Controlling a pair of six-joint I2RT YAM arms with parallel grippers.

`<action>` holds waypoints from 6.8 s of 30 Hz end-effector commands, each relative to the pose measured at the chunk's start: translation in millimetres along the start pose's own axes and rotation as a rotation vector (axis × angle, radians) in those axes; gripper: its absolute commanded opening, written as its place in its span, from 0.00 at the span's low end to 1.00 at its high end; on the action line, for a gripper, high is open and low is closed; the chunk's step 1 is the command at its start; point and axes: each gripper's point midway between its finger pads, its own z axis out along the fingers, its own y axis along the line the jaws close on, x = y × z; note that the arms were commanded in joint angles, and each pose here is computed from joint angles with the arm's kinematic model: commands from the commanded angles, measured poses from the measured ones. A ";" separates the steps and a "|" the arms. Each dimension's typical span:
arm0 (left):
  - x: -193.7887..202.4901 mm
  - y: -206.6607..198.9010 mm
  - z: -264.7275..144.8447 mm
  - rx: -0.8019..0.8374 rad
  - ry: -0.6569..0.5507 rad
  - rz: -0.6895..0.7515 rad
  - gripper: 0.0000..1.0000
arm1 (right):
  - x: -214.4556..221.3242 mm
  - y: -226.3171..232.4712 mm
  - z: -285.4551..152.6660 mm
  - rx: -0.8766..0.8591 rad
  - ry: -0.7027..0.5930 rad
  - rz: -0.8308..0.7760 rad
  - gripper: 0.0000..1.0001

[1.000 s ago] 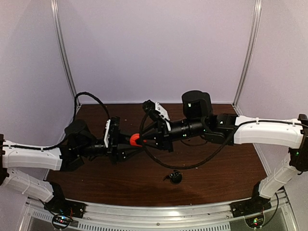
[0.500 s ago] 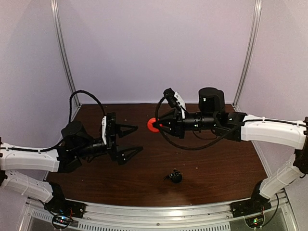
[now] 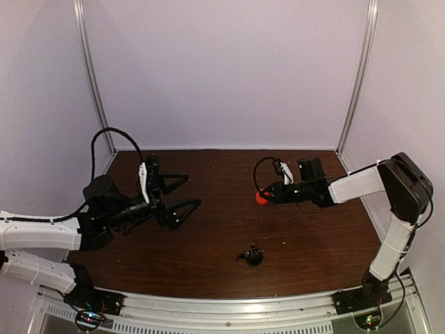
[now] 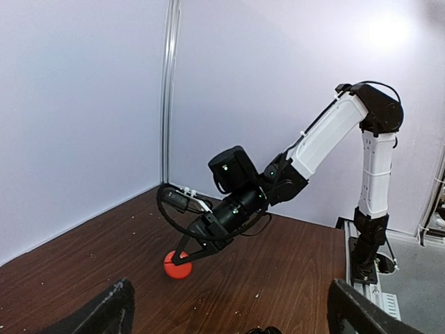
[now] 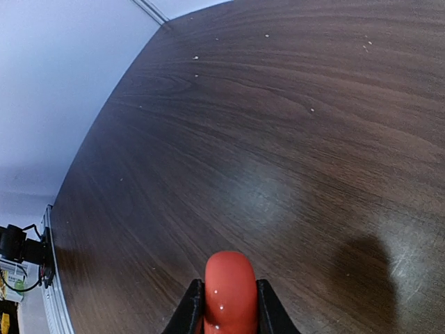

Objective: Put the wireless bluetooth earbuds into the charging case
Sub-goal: Place the charging case with the earbuds at the center of the board, then adjust the charging case with the earbuds at the center of the board, then pick up the charging case from the center of the board, then pass from the right arm to the left

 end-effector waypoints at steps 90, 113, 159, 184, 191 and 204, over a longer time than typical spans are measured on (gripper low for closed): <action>-5.1 35.0 -8.5 -0.209 0.002 0.008 0.98 | -96.8 -14.8 -70.0 0.508 -0.122 -0.395 1.00; 40.0 22.6 -8.7 -0.120 0.119 -0.005 0.97 | 106.5 99.0 -92.5 0.023 0.185 -0.147 0.71; 31.1 25.7 -12.6 -0.146 0.080 -0.005 0.97 | 202.6 77.1 -8.8 0.502 0.337 -0.255 0.65; 29.8 30.0 -5.5 -0.166 0.107 -0.075 0.96 | 106.1 121.1 -46.9 0.432 0.055 -0.394 0.46; 36.1 10.8 14.7 -0.020 0.175 -0.155 0.82 | 58.7 148.8 -77.5 0.367 -0.140 -0.504 0.46; 33.3 -29.7 50.6 0.253 0.194 -0.293 0.55 | 40.5 203.2 -98.2 0.178 -0.268 -0.729 0.44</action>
